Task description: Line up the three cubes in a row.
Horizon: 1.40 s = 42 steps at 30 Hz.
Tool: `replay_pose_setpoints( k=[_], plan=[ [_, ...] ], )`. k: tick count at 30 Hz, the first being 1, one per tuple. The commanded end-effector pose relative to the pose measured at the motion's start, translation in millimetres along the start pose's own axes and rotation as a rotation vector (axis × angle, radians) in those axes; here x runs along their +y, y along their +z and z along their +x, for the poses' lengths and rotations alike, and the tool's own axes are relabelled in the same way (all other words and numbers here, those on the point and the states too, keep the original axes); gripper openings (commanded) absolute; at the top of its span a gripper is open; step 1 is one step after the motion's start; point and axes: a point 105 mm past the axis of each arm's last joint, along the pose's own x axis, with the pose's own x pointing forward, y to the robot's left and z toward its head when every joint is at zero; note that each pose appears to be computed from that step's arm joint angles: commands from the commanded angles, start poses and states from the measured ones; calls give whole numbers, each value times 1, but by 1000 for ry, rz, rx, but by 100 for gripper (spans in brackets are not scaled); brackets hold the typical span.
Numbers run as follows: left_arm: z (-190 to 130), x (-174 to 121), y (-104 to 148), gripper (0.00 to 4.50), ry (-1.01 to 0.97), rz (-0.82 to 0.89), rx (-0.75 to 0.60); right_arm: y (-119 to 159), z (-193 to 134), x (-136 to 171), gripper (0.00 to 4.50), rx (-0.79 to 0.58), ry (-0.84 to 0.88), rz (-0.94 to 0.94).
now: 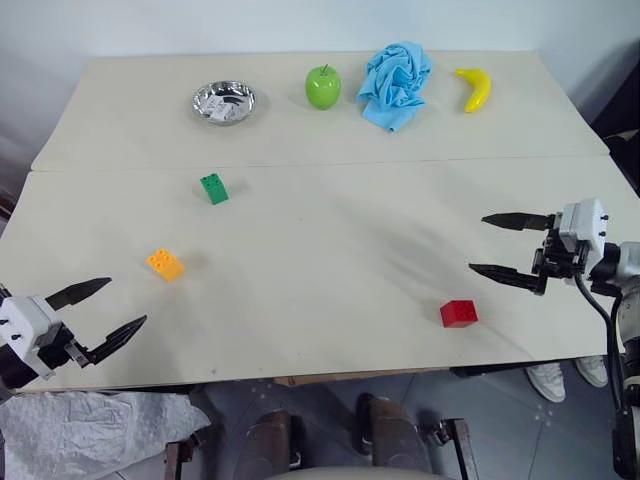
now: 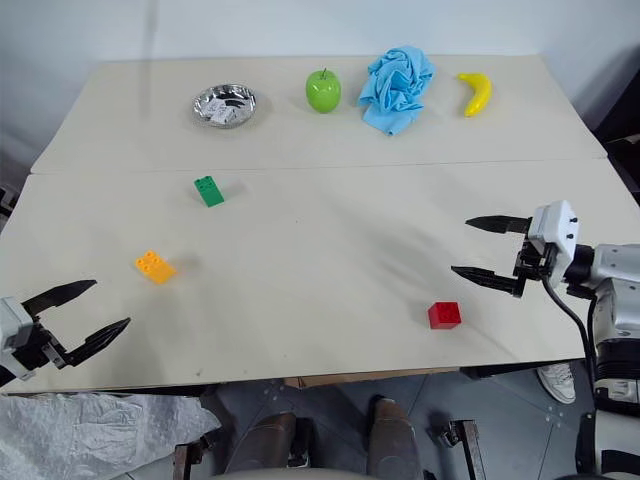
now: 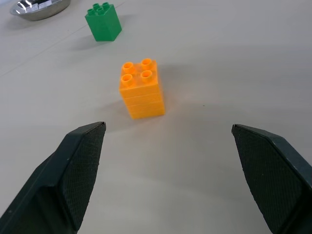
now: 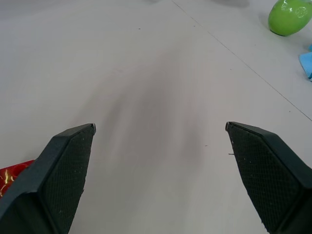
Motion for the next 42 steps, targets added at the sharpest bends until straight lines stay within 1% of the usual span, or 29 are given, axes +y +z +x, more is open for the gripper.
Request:
replay_pose_setpoints(
  k=[1, 2, 3, 5, 6, 7, 9, 11, 14, 17, 19, 21, 24, 26, 31, 33, 34, 36, 38, 40, 42],
  plan=[
    [-4, 3, 5, 438, 33, 15, -14, 10, -1, -5, 450, -35, -20, -43],
    [-4, 2, 6, 438, 35, 0, -23, 11, -1, -5, 450, -38, -22, -44],
    [-4, 0, 9, 438, 13, -66, -34, 11, -1, -5, 450, -42, -27, -41],
    [-7, 11, 23, 438, 64, -212, -88, 15, -3, -11, 450, -59, -78, -90],
    [-7, 10, 32, 438, 46, -228, -108, 17, -5, -16, 450, -73, -114, -74],
    [-4, 2, 41, 438, -9, -197, -119, 18, -7, -18, 450, -78, -136, -76],
    [10, -16, 58, 438, -121, -149, -160, 14, -16, -16, 450, -44, -136, -60],
    [24, -31, 68, 438, -231, -77, -172, 10, -27, -14, 450, -3, -141, -63],
    [44, -45, 72, 438, -362, 12, -177, 5, -47, -11, 450, 66, -141, -69],
    [60, -57, 71, 438, -478, 54, -171, -1, -68, -10, 450, 147, -145, -53],
    [65, -63, 69, 438, -535, 71, -156, -7, -80, -10, 450, 199, -142, -31],
    [72, -66, 72, 438, -586, 36, -158, -19, -94, -5, 450, 285, -120, -6],
    [83, -70, 78, 438, -600, 43, -187, -24, -101, -8, 450, 321, -130, 3],
    [86, -75, 78, 438, -610, 45, -196, -22, -97, -12, 450, 315, -128, 1],
    [86, -91, 76, 438, -605, 27, -213, -12, -72, 3, 450, 329, 70, -3],
    [86, -95, 75, 438, -587, 21, -220, -16, -64, 9, 450, 456, 138, -9],
    [87, -95, 75, 438, -572, 29, -223, -13, -59, 11, 450, 468, 169, -9],
    [87, -100, 77, 438, -561, 34, -233, -5, -56, 16, 450, 463, 198, 9],
    [89, -105, 78, 438, -560, 3, -248, 7, -42, 21, 450, 445, 241, 32],
    [92, -110, 78, 438, -564, -8, -254, 9, -34, 33, 450, 457, 306, 56],
    [94, -110, 83, 438, -553, -4, -279, 14, -30, 39, 450, 454, 338, 64]
  ],
)
